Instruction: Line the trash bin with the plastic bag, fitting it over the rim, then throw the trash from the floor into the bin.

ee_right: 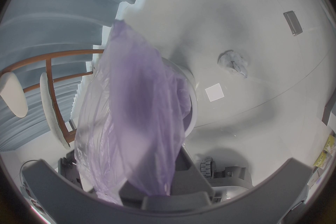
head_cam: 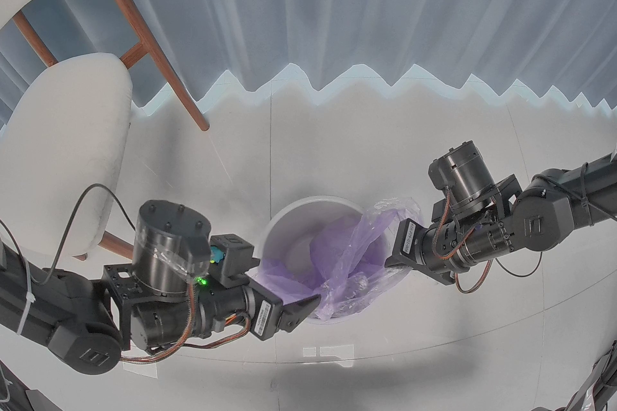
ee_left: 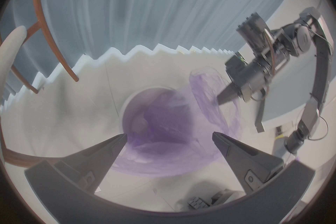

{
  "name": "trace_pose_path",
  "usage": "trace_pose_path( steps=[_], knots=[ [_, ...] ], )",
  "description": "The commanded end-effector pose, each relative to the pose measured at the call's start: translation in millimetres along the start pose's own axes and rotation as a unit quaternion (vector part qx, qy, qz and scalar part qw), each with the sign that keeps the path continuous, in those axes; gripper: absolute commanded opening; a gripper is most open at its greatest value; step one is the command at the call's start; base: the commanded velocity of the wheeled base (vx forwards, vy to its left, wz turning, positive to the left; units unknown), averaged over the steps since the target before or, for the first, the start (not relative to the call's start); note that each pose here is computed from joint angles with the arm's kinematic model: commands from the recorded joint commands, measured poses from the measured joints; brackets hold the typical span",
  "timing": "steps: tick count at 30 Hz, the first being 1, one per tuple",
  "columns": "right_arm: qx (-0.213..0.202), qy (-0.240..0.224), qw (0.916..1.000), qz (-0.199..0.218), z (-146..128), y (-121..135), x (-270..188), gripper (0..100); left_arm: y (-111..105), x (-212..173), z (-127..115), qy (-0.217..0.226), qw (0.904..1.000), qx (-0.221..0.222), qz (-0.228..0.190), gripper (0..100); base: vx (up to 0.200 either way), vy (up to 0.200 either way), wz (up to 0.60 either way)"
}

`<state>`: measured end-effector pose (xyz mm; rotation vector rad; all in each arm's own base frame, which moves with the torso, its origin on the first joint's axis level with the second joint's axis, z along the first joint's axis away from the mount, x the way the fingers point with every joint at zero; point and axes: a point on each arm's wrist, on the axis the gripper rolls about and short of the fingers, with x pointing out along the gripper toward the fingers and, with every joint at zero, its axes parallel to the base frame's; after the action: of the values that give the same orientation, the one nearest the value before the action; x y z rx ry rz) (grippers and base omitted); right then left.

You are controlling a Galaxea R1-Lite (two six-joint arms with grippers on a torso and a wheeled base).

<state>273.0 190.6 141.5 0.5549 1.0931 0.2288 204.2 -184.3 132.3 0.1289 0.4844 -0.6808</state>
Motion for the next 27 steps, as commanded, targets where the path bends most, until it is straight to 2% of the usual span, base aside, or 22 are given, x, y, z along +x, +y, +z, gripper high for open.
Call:
trace_pose_path(
  steps=[1,9,15,25,27],
  knots=[
    [0.003,-0.002,1.0,0.004,2.2,-1.1,-3.1,0,22.3,-15.0,-17.9,0.012,0.9994,0.03,-0.016,100,0.0,0.0,0.0],
    [0.003,0.003,0.9999,0.009,1.4,-0.6,-3.9,0,61.4,-24.0,-25.0,0.001,0.9988,0.041,-0.027,100,0.0,0.0,0.0],
    [0.001,0.004,0.9999,0.01,0.9,0.2,-3.4,0,77.1,-24.9,-27.5,0.001,0.999,0.04,-0.021,100,0.0,0.0,0.0],
    [0.002,0.004,0.9999,0.011,1.1,0.5,-3.6,0,77.9,-11.6,-32.0,0.009,0.9982,0.049,-0.035,100,0.0,0.0,0.0],
    [0.003,0.003,0.9999,0.01,1.7,0.3,-2.7,0,78.7,-6.2,-35.0,0.01,0.9971,0.055,-0.052,100,0.0,0.0,0.0]
  ],
)
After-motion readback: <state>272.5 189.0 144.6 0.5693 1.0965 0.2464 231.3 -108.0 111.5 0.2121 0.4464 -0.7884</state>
